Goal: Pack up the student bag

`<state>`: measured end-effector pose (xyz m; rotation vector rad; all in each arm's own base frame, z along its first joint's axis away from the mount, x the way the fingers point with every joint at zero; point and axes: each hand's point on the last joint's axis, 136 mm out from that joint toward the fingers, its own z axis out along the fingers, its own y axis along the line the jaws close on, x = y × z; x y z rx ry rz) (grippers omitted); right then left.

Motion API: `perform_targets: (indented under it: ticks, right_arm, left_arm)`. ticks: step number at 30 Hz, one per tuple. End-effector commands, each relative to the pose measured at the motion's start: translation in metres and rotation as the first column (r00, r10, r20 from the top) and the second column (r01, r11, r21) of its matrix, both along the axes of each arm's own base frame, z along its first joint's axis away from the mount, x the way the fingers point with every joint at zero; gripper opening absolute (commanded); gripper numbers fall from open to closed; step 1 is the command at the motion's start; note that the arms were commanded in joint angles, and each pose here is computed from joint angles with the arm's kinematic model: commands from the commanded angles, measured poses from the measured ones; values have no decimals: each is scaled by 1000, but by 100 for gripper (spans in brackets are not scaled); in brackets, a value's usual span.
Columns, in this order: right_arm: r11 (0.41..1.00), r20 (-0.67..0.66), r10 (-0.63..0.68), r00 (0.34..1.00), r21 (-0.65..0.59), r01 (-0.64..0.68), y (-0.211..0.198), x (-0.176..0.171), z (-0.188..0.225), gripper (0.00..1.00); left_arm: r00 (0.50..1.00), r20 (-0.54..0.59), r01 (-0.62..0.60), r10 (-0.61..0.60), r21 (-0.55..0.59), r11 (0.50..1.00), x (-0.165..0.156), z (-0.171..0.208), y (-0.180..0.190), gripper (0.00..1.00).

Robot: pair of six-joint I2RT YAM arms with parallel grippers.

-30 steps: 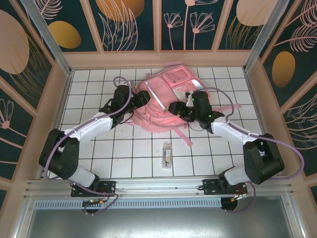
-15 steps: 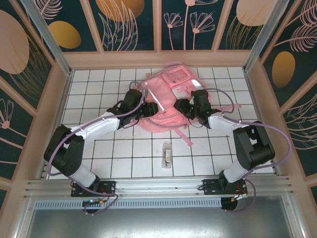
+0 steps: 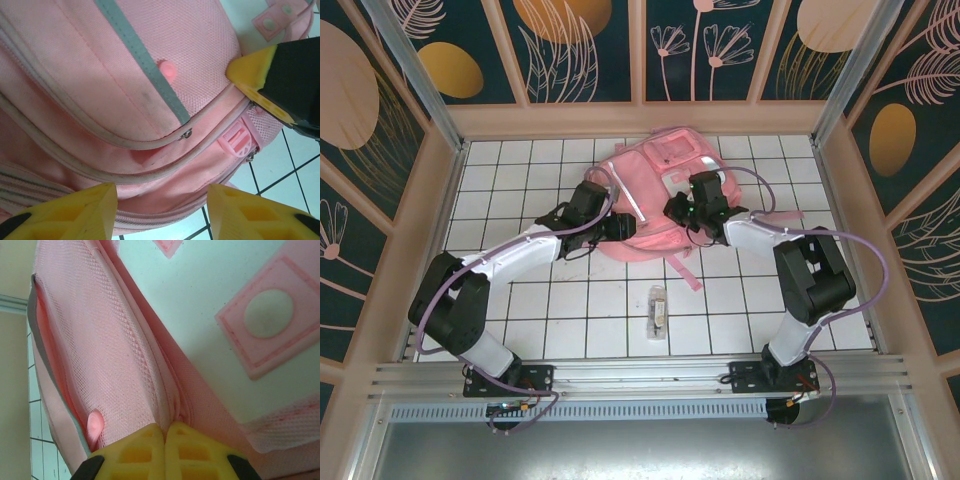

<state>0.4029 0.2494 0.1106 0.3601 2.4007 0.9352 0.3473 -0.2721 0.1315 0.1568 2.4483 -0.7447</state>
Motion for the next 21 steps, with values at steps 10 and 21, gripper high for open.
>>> perform_targets:
  ticks: [10,21]
  right_arm:
    - [994,174,47,984,92,-64,19,19,92,0]
    - [982,176,77,981,158,-106,29,16,98,0]
  left_arm:
    - [994,18,101,-103,79,992,-4,-2,-9,49]
    - [999,38,10,-11,31,999,28,-16,-24,54]
